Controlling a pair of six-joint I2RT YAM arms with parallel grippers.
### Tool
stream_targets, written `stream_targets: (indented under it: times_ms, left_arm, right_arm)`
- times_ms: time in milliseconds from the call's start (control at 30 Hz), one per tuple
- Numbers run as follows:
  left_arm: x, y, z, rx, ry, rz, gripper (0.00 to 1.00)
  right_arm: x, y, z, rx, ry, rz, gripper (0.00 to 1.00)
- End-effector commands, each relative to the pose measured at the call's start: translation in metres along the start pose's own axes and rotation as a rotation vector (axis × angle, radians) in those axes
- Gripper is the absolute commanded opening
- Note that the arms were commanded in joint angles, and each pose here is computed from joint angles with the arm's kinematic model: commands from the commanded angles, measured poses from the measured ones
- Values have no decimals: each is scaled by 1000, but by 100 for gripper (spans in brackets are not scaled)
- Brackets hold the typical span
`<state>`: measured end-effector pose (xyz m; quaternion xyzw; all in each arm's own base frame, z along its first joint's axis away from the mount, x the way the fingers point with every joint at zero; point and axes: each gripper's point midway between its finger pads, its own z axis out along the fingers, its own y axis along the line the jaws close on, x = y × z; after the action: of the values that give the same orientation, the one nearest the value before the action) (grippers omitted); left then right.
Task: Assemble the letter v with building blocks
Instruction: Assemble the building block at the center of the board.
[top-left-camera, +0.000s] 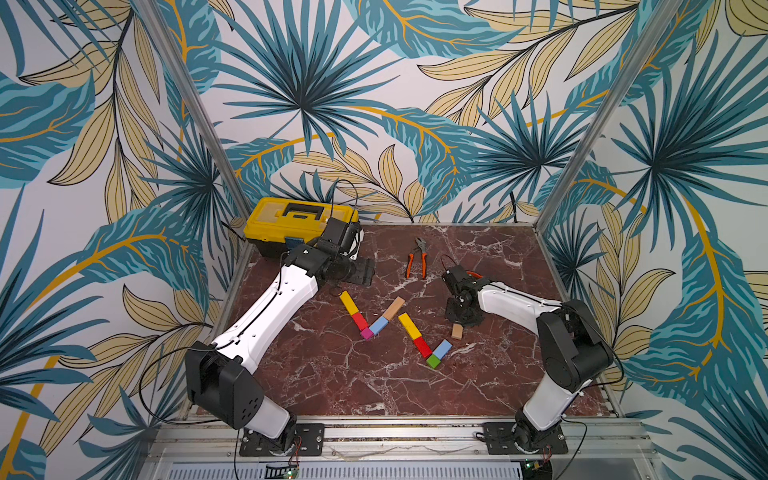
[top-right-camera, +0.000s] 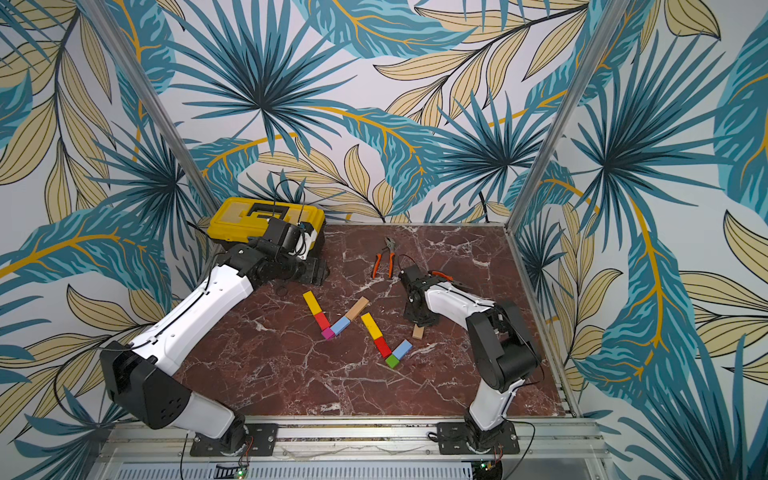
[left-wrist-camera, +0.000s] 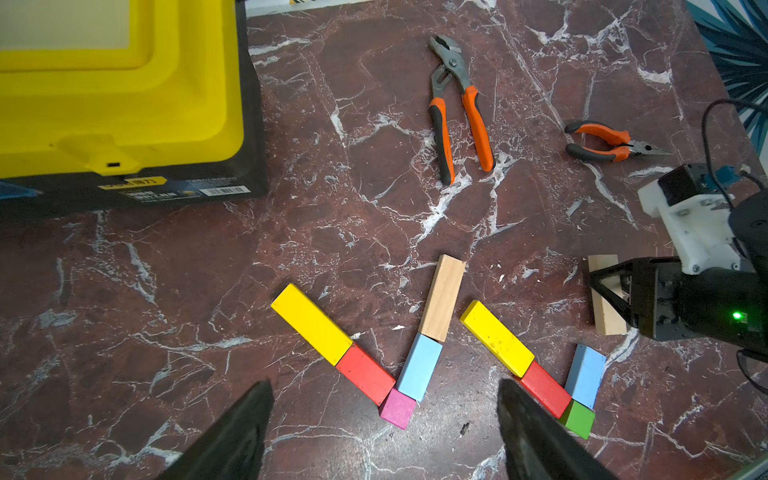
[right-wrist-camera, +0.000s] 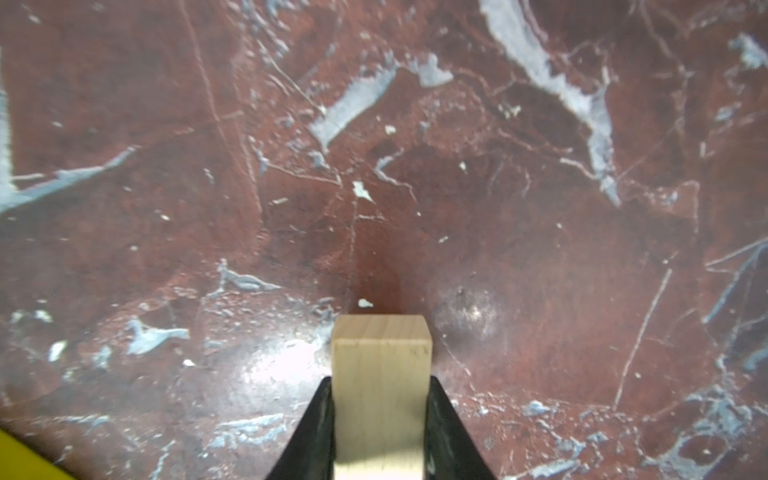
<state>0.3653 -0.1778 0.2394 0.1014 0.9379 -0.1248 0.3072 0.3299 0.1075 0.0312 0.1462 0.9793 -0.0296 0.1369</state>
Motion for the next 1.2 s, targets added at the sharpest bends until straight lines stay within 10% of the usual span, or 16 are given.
stream_targets:
  times_ms: [0, 633, 1167]
  left_arm:
    - [-4, 0, -6, 14, -30, -3, 86]
    - [-5, -2, -10, 25, -39, -5, 86]
    - [-5, -2, -6, 24, -32, -6, 86]
  right_arm:
    - [8, -5, 1, 9, 11, 21, 29]
    - [10, 8, -39, -126, -49, 39, 70]
    - [67, 4, -19, -271, 60, 74, 76]
